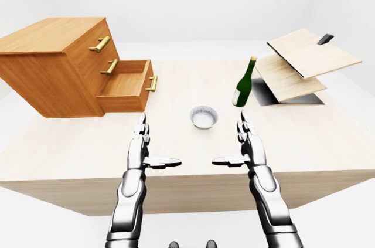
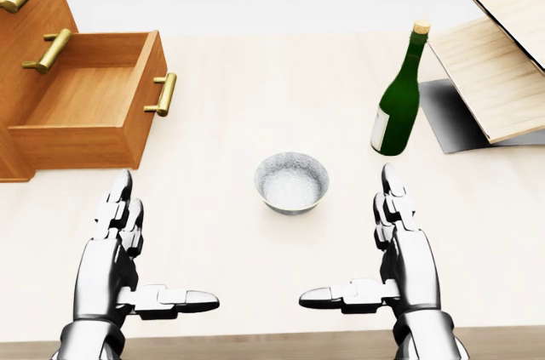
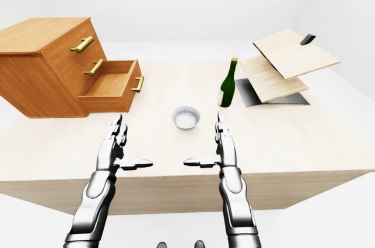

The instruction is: Put the bowl on top of the cabinet.

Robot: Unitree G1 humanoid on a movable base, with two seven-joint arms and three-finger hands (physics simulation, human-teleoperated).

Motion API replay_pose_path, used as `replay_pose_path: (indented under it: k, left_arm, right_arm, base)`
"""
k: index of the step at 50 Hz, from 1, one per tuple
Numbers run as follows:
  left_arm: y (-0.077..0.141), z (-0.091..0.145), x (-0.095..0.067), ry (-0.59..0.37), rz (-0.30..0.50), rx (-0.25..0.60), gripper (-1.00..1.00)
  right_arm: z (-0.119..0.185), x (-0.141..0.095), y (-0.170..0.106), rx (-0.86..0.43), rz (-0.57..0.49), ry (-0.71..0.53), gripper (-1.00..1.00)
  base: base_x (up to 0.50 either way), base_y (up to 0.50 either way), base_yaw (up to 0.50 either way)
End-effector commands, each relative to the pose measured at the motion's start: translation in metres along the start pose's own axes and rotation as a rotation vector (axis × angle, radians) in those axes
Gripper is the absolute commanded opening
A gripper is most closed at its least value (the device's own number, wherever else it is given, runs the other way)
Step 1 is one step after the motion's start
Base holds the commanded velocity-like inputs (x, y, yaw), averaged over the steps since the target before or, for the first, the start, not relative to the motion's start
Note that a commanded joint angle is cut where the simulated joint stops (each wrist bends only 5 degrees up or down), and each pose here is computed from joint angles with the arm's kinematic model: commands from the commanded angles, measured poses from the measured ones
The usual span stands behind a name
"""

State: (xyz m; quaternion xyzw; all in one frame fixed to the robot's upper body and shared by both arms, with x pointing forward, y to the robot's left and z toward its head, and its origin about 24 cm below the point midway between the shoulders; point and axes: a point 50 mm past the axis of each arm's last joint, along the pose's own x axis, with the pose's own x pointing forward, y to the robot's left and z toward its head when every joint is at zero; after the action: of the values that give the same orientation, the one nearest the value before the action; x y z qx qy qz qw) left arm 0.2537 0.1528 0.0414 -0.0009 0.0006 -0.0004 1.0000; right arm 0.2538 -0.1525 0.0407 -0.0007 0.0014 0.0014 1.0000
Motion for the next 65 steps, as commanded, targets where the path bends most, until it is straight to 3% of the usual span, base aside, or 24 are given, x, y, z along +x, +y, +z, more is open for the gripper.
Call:
replay_pose_path:
  k: [1,15,20,26,42,47,65]
  left_arm:
    - [0.006,0.002,0.0,0.001,-0.001,-0.004,1.0]
    - [0.005,0.016,-0.005,-0.019,-0.008,-0.002,1.0]
    - [0.005,0.04,-0.01,-0.125,-0.014,0.0,1.0]
    - [0.005,0.061,-0.015,-0.212,-0.017,0.001,1.0]
    - [0.01,0.097,-0.024,-0.373,-0.007,0.015,1.0]
    - [0.011,0.106,-0.027,-0.414,-0.008,0.016,1.0]
    - [0.011,0.11,-0.029,-0.434,-0.009,0.016,1.0]
  right_arm:
    - [-0.001,0.0,-0.006,-0.007,0.006,0.007,1.0]
    - [0.007,-0.003,-0.006,-0.017,0.008,-0.005,1.0]
    - [0.015,-0.004,-0.006,-0.016,0.007,-0.014,1.0]
    - [0.037,-0.006,-0.007,-0.018,-0.001,-0.108,1.0]
    - [0.085,-0.02,-0.007,-0.021,0.0,-0.317,1.0]
    - [0.086,-0.02,-0.007,-0.022,0.002,-0.322,1.0]
    - [0.094,-0.025,-0.006,-0.005,0.015,-0.359,1.0]
  base:
    - [0.0,0.0,0.0]
    - [0.0,0.0,0.0]
    - [0.0,0.0,0.0]
    - [0.0,0.0,0.0]
    - [0.0,0.0,0.0]
    - [0.0,0.0,0.0]
    - [0.0,0.43,0.0]
